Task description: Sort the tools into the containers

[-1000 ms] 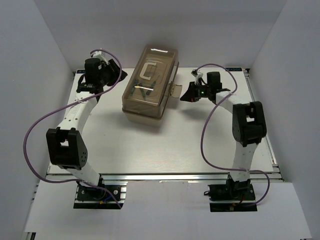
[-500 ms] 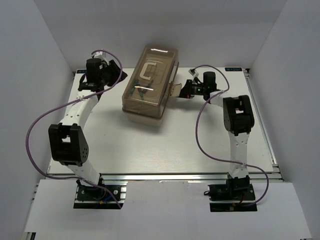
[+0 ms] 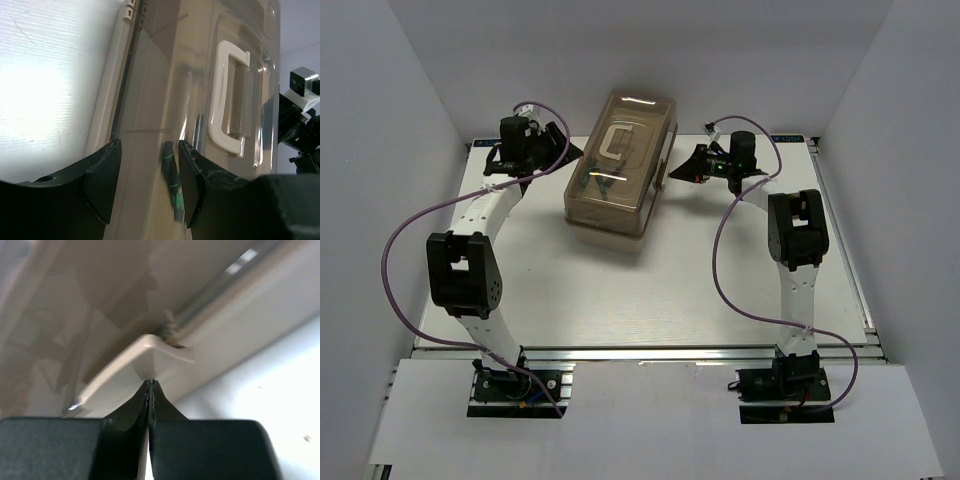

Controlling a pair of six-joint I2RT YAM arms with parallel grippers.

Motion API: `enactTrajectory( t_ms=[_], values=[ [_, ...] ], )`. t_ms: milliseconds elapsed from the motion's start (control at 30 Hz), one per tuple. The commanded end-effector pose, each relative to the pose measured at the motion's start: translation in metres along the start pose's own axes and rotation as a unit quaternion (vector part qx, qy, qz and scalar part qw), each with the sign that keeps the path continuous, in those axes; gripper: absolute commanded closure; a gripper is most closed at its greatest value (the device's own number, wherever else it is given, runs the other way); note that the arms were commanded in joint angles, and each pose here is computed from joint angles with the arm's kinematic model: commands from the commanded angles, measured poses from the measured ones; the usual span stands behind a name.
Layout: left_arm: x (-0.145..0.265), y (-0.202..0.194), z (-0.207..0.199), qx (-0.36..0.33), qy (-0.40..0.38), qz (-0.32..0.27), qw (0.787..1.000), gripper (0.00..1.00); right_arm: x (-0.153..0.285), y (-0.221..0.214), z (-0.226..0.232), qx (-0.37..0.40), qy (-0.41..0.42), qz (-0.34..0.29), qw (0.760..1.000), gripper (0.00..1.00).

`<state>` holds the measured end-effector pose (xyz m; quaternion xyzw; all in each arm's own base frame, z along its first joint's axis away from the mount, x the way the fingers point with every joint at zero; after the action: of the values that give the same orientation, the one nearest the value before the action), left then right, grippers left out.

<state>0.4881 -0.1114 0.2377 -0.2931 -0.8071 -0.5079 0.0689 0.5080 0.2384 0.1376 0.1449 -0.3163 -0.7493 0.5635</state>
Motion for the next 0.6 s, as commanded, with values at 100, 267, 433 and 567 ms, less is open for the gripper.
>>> enactTrajectory(
  t_ms=[100,267,433,567],
  values=[
    [0.006,0.014,-0.013,-0.006,-0.028,-0.015,0.999,0.41,0.0,-0.004,-0.029,0.011,-0.103,0.004,0.995,1.0],
    [0.005,0.011,-0.013,-0.005,-0.033,-0.007,0.999,0.41,-0.005,-0.017,-0.031,-0.008,-0.064,0.014,0.998,0.98],
    [0.001,0.006,-0.019,-0.004,-0.052,0.007,0.999,0.41,-0.014,-0.026,-0.02,-0.025,0.027,0.013,0.999,0.86],
    [-0.003,0.004,-0.023,-0.007,-0.06,0.018,0.998,0.41,-0.022,-0.026,-0.009,-0.029,0.067,0.016,0.997,0.84]
  ],
)
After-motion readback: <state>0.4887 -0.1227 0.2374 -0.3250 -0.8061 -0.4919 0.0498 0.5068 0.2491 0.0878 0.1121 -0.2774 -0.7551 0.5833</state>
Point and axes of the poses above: each gripper's point midway between its finger pads, its own x axis back along the fingers, its own z axis along the line the jaws close on, y = z × x, the point moved 3 cm from there along x, back along the fingers, and after that the axes turned 9 degrees about -x, right-handed, at the moved point
